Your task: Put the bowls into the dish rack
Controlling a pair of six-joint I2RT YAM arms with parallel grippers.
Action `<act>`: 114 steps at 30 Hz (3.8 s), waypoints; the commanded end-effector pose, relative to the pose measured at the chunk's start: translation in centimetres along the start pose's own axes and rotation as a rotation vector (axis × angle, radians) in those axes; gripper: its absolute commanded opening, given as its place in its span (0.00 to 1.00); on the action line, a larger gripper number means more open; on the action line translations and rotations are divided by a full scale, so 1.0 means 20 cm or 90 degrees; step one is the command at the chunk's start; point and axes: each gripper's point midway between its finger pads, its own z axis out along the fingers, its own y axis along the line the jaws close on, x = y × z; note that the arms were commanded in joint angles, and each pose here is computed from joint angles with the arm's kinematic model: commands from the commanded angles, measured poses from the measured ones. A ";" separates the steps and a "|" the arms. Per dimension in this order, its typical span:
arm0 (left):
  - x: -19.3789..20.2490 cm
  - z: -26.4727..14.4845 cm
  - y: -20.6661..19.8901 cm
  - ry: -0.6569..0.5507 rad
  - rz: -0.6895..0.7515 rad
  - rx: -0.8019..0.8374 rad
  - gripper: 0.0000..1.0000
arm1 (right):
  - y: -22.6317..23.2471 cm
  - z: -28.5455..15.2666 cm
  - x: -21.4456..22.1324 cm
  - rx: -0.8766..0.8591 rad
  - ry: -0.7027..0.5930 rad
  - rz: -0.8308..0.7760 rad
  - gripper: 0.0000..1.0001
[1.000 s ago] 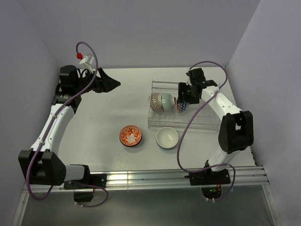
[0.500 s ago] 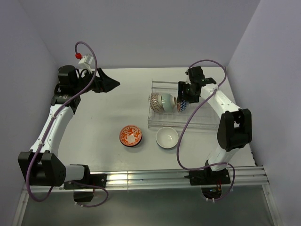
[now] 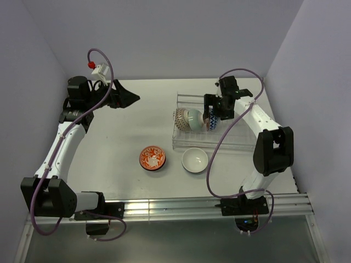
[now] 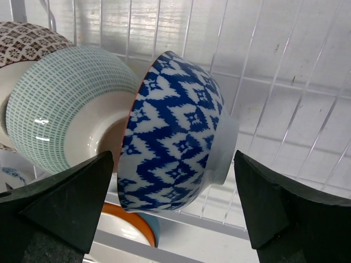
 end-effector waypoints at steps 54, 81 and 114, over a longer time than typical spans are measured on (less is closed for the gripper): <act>0.01 -0.06 -0.04 0.000 0.033 0.017 0.86 | 0.24 -0.18 -0.07 -0.153 -0.013 -0.023 0.80; 0.87 -0.33 0.16 0.366 0.378 0.081 0.84 | 0.03 -0.64 -0.32 -0.055 -0.221 -0.055 1.00; 1.58 -0.18 -0.04 0.645 0.577 0.353 0.50 | -0.06 -0.70 -0.13 -0.132 -0.155 -0.005 1.00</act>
